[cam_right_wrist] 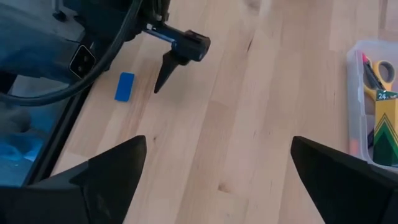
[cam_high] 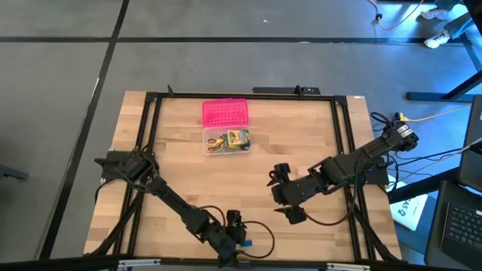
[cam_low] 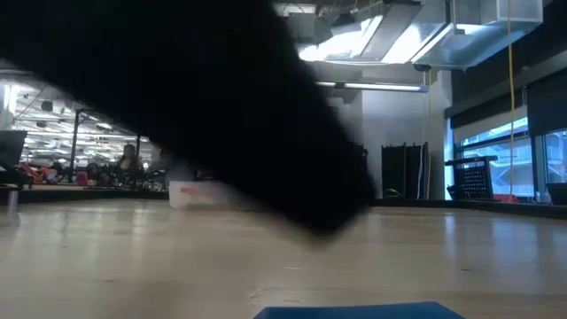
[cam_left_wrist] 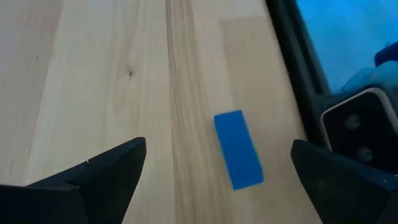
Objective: Pack school essentials
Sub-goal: Put the blue eraser into the pink supply box
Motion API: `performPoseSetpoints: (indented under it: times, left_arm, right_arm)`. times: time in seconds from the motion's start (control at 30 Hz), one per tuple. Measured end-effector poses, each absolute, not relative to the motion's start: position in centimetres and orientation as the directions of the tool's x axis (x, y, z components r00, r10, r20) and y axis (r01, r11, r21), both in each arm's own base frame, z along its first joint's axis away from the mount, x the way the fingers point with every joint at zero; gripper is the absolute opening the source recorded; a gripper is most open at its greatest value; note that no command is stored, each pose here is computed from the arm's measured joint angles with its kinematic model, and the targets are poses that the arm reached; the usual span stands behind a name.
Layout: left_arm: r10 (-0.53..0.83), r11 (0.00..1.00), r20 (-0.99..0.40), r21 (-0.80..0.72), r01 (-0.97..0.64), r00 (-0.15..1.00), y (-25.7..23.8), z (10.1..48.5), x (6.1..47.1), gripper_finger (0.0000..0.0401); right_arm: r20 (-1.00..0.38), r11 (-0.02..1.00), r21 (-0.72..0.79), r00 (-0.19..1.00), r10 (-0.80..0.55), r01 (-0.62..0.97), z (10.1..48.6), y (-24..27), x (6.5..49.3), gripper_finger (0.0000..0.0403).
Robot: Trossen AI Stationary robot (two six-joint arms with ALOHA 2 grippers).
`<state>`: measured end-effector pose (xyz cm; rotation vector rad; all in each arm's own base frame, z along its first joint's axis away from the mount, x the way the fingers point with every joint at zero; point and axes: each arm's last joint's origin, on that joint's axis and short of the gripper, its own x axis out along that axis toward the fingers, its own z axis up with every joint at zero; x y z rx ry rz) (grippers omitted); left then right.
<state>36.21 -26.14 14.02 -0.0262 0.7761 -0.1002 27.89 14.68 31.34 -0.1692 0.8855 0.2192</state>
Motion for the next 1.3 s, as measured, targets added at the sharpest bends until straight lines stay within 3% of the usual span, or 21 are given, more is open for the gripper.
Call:
performPoseSetpoints:
  times: [1.3]
  left_arm:
    - [-0.053, 0.998, -0.665, -0.015, 0.059, 0.745, -26.9, 12.4, 36.3, 0.0396]
  right_arm:
    - [-0.784, 0.964, -0.06, 0.61, 0.116, -0.26, 31.3, 14.6, 27.9, 0.0399]
